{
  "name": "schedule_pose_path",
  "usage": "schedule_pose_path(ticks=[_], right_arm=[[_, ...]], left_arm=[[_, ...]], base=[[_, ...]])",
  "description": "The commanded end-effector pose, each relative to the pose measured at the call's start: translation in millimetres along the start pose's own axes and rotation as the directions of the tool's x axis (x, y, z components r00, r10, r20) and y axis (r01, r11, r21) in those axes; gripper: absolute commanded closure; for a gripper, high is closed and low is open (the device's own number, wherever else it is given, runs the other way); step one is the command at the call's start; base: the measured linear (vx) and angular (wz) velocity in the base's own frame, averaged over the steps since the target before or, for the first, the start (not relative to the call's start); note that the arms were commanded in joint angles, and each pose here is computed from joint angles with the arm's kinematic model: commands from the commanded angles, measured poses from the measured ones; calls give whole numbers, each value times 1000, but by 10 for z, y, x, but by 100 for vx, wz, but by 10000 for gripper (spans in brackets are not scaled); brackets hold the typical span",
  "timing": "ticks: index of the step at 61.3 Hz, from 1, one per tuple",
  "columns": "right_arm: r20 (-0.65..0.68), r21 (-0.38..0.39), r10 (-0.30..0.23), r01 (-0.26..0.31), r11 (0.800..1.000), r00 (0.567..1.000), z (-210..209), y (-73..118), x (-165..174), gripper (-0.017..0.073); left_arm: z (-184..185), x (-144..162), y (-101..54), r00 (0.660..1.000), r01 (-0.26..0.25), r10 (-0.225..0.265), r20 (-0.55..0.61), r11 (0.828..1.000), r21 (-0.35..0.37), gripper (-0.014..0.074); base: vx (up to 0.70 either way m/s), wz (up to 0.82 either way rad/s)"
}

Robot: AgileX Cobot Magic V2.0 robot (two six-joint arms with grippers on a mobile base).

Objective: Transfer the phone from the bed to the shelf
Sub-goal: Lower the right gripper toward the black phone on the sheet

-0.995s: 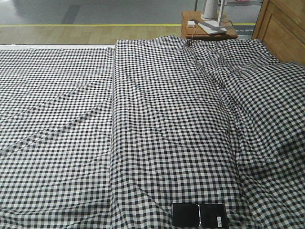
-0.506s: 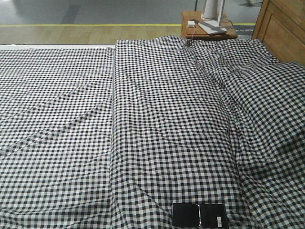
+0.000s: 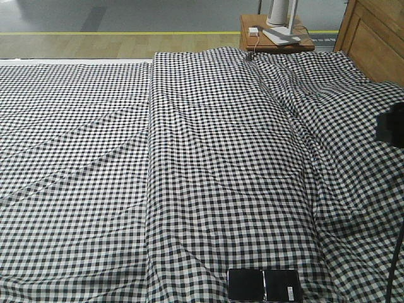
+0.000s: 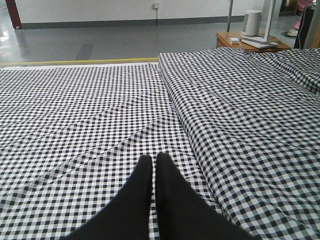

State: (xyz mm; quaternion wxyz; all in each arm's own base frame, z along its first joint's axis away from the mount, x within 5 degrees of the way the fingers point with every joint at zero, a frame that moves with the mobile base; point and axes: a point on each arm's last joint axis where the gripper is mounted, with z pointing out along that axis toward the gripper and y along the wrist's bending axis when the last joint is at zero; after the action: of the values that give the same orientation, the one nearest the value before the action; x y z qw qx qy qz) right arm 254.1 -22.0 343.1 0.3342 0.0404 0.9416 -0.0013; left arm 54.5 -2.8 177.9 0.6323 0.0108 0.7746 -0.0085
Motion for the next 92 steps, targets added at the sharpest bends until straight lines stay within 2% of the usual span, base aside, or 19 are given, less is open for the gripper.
schedule_pose_path(ticks=[1, 15, 26, 43, 58, 65, 79, 82, 92], right_arm=[[46, 8, 16, -16, 1000, 999, -16, -189, -111, 15], [-42, -103, 87, -91, 991, 995, 384, -662, -63, 15], [-169, -113, 117, -138, 984, 979, 888, -952, 72, 15], [-374, -163, 103, -174, 971, 922, 1725, -1080, 409, 15], [-458, -277, 44, -190, 942, 888, 2228, -1063, 704, 15], [-470, -356, 4, -194, 914, 883, 2400, -1020, 823, 15], [-473, -501, -24, -247, 829, 881, 2661, -908, 1021, 15], [-479, -534, -35, -259, 805, 877, 2708, -881, 1074, 15], [-502, -587, -38, -308, 749, 864, 2858, -824, 1238, 15]], left_arm=[[-3, -61, 6, 997, 13, -13, 75, 1000, -4, 593], [-3, -61, 6, 997, 13, -13, 75, 1000, -4, 593], [-3, -61, 6, 997, 13, -13, 75, 1000, -4, 593], [-3, -61, 6, 997, 13, -13, 75, 1000, -4, 593], [-3, -61, 6, 997, 13, -13, 75, 1000, -4, 593], [-3, -61, 6, 997, 13, -13, 75, 1000, -4, 593], [-3, -61, 6, 997, 13, -13, 75, 1000, -4, 593], [-3, -61, 6, 997, 13, -13, 75, 1000, -4, 593], [-3, -61, 6, 997, 13, -13, 75, 1000, -4, 593]], base=[[0, 0], [0, 0], [0, 0], [0, 0], [0, 0], [0, 0], [0, 0], [0, 0], [0, 0]])
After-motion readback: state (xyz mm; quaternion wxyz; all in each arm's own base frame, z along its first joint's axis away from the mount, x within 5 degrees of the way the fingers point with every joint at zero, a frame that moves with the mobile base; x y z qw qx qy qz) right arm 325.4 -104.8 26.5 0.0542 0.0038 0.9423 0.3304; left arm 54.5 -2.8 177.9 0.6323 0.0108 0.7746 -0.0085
